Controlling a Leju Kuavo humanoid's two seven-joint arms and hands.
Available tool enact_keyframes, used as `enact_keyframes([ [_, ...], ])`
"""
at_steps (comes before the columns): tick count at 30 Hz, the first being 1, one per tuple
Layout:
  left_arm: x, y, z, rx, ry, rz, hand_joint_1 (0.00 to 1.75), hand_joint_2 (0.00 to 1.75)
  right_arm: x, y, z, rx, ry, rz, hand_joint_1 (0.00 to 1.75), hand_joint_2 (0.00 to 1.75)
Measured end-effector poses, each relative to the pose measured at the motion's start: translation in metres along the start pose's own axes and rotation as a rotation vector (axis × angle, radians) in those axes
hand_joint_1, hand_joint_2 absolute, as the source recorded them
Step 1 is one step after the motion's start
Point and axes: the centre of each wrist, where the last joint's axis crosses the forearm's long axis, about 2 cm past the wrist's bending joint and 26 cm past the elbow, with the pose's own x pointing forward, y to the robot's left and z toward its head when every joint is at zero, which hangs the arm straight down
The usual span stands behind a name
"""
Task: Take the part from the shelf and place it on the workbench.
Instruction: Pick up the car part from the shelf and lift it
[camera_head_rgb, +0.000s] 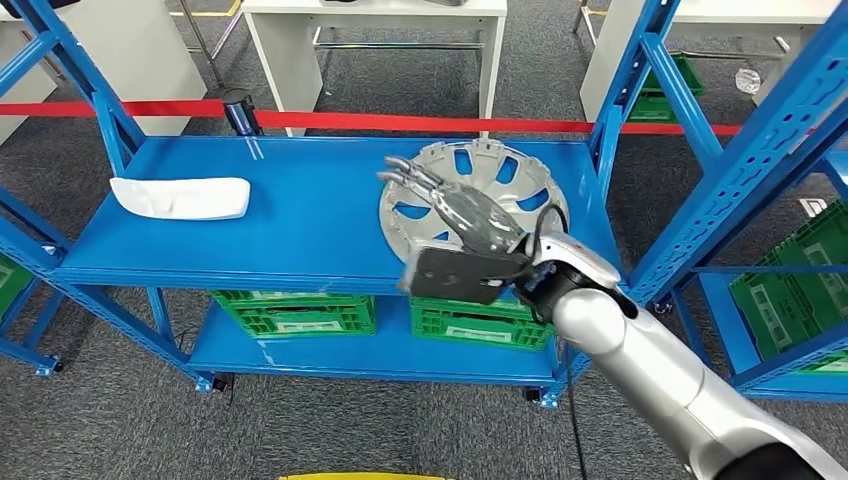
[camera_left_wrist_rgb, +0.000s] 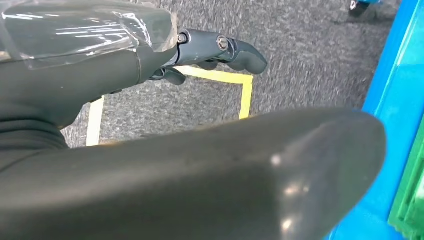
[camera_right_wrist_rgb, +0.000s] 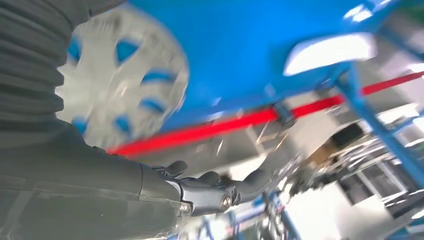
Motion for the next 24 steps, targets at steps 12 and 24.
enact_keyframes([
  [12,0.000,0.009,-0.010,0.008,-0.005,-0.010,0.00,0.00,-0.006,0.019,-0.056,0.236,0.174,0.213,0.00,1.75],
  [24,0.000,0.012,-0.011,0.024,-0.006,0.009,0.00,0.00,-0.049,0.033,-0.062,0.313,0.417,0.277,0.00,1.75],
])
